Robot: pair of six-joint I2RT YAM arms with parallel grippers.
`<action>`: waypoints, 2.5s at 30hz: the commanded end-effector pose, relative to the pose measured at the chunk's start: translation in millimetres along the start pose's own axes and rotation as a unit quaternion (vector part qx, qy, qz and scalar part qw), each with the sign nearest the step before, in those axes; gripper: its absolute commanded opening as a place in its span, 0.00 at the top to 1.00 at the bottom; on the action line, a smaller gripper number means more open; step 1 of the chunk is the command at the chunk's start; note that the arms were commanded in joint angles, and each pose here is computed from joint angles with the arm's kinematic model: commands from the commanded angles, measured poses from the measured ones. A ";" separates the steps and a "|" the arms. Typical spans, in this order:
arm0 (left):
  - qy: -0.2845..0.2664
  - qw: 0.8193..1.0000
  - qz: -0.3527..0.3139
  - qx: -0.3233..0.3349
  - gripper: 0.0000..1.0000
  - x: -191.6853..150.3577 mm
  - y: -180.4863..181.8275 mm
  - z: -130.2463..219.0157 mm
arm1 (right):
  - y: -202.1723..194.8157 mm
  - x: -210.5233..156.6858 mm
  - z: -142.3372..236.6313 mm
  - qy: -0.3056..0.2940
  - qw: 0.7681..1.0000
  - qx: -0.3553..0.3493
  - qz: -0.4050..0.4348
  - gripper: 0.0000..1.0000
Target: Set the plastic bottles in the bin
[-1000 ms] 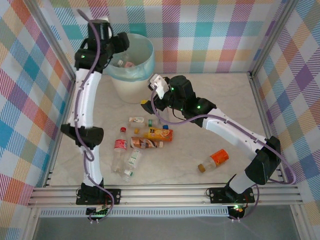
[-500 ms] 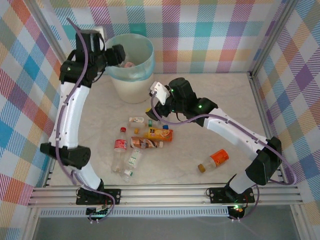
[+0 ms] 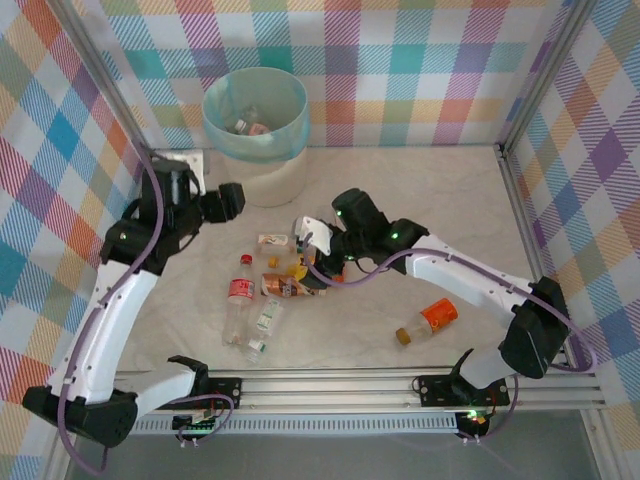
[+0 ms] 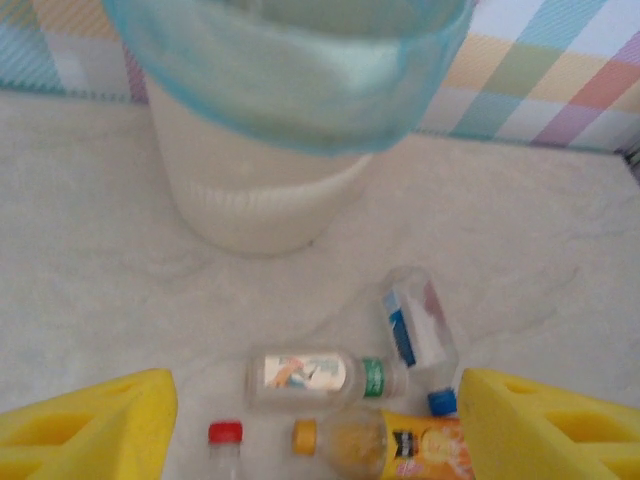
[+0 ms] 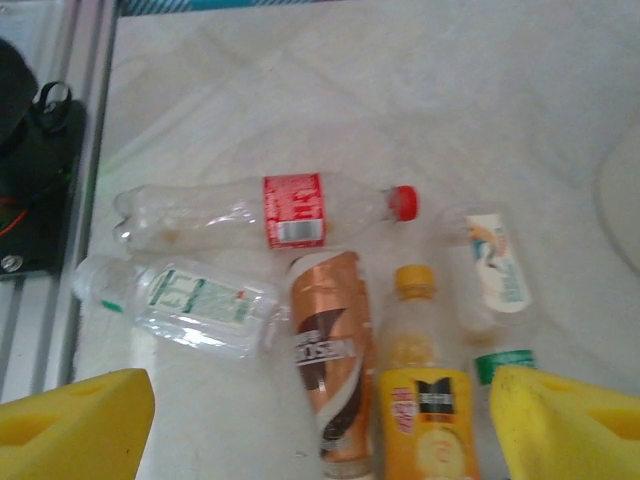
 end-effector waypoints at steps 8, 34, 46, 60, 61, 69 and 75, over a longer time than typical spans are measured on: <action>0.067 0.992 0.059 0.091 0.21 -82.9 51.3 -17.4 | 32.3 4.6 -48.9 0.015 0.999 0.042 -0.020 0.16; 0.328 0.924 0.030 0.195 0.39 -156.7 91.6 -173.3 | 24.9 -11.8 -49.9 0.026 0.993 -0.017 -0.112 0.16; 0.361 0.911 0.016 0.197 0.48 -166.6 94.4 -192.7 | 20.6 -13.9 -59.7 0.034 0.992 -0.019 -0.116 0.15; 0.375 0.905 0.011 0.199 0.51 -172.8 97.4 -193.4 | 20.0 -17.7 -64.5 0.039 0.992 -0.020 -0.118 0.14; 0.378 0.904 0.011 0.199 0.51 -174.4 97.7 -193.7 | 20.6 -18.2 -65.2 0.039 0.992 -0.018 -0.118 0.14; 0.376 0.904 0.005 0.202 0.56 -177.8 100.8 -193.6 | 20.8 -17.9 -64.9 0.040 0.991 -0.016 -0.126 0.14; 0.364 0.908 0.003 0.206 0.66 -171.9 101.6 -189.5 | 21.9 -20.0 -62.3 0.044 0.991 -0.019 -0.125 0.14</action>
Point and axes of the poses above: each hand's point on the last joint's axis, 136 mm out from that joint toward the fingers, its own z axis back along the fingers, its own y axis along the line the jaws close on, x = y × z, the point moved 5 cm from there along z, back along the fingers, and after that the axes turned 8 degrees about z, right-handed, at the moved point
